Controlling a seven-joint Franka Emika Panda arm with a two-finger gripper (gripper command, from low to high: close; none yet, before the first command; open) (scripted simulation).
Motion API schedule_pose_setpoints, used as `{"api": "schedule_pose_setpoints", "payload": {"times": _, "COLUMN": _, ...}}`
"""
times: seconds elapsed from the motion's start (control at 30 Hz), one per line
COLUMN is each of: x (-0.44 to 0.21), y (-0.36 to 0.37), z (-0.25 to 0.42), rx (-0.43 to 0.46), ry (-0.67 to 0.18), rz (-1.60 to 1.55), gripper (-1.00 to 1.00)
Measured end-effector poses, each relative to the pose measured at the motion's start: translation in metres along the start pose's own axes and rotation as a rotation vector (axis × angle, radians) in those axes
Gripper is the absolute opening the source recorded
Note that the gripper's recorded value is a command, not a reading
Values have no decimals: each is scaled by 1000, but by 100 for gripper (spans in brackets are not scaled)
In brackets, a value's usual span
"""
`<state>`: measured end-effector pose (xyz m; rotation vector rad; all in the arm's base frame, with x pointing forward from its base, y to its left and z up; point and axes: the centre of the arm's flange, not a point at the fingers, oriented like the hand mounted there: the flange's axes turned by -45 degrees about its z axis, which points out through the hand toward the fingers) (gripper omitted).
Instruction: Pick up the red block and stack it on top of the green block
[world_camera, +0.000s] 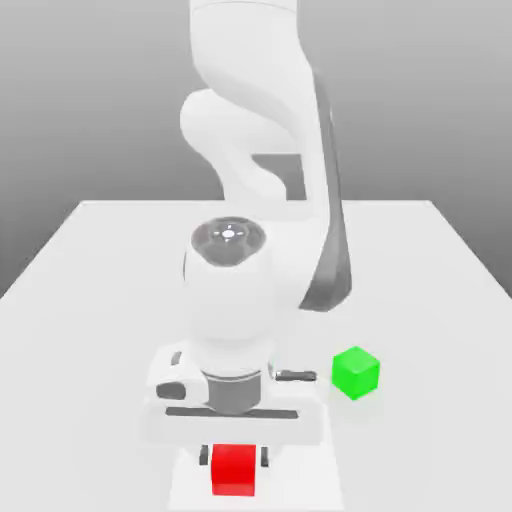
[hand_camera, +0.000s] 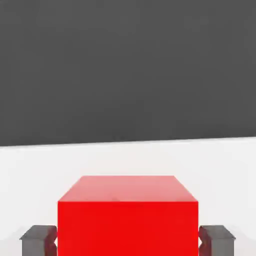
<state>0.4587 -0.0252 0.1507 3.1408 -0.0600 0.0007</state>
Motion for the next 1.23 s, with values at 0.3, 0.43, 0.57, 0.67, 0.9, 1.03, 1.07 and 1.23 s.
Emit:
{"api": "schedule_pose_setpoints", "payload": {"times": 0.3, "x": -7, "y": -12, "z": -59, "rx": 2, "ry": -1, "rz": -53, "gripper": -100}}
{"api": "schedule_pose_setpoints", "payload": {"times": 0.43, "x": -53, "y": -88, "z": -79, "rx": 9, "ry": -1, "rz": -398, "gripper": -100}}
{"api": "schedule_pose_setpoints", "payload": {"times": 0.57, "x": -109, "y": -130, "z": -91, "rx": 9, "ry": -1, "rz": -709, "gripper": -100}}
{"api": "schedule_pose_setpoints", "payload": {"times": 0.67, "x": -155, "y": -155, "z": -95, "rx": 5, "ry": -1, "rz": -954, "gripper": -100}}
{"api": "schedule_pose_setpoints", "payload": {"times": 0.9, "x": -185, "y": -169, "z": -57, "rx": 0, "ry": -2, "rz": -1127, "gripper": -100}}
{"api": "schedule_pose_setpoints", "payload": {"times": 1.03, "x": -187, "y": -168, "z": -34, "rx": -1, "ry": -2, "rz": -1128, "gripper": 100}}
{"api": "schedule_pose_setpoints", "payload": {"times": 1.07, "x": -187, "y": -168, "z": -34, "rx": -1, "ry": -2, "rz": -1128, "gripper": 100}}
{"api": "schedule_pose_setpoints", "payload": {"times": 1.23, "x": -187, "y": -168, "z": -32, "rx": 0, "ry": -1, "rz": -1128, "gripper": 100}}
